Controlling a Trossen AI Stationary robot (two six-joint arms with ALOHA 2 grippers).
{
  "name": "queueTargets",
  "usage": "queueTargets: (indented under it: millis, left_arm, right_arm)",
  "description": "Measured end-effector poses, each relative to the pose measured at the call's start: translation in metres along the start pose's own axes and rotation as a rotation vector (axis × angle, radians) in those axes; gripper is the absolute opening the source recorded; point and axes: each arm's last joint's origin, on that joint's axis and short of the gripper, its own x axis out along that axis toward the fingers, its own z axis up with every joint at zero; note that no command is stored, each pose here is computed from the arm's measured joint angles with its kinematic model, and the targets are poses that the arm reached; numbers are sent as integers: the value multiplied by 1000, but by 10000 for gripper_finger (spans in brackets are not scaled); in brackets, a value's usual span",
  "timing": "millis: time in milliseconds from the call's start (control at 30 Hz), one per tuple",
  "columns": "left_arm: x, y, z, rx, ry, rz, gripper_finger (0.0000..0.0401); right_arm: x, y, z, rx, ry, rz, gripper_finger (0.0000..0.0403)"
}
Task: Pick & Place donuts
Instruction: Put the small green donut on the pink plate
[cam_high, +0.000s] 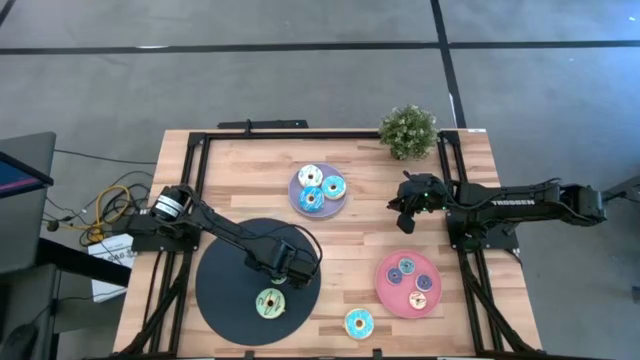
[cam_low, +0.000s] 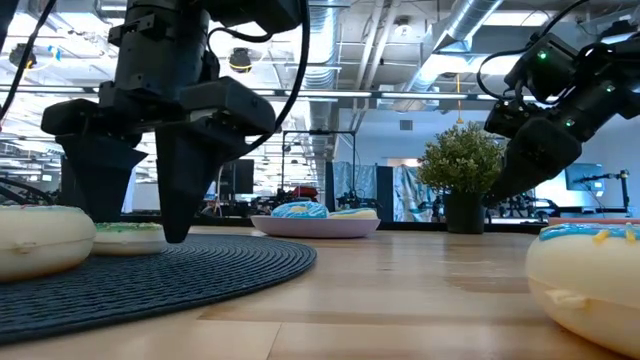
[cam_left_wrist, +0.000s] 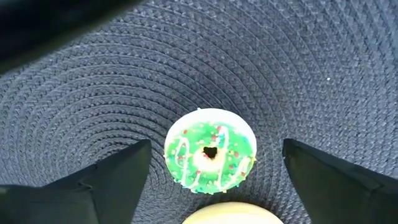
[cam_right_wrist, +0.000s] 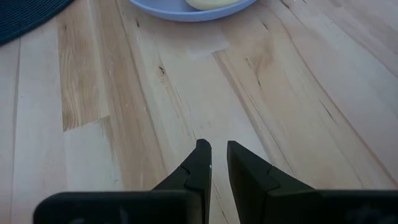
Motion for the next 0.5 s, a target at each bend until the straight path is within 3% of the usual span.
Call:
queueTargets:
  millis: [233, 500]
  left_arm:
    - [0, 0, 0, -1, 4, 0, 313]
    - [3, -1, 0, -4, -1, 9, 304]
  right_arm:
    - [0, 0, 0, 0, 0, 0, 42]
    - [0, 0, 0, 0, 0, 0, 42]
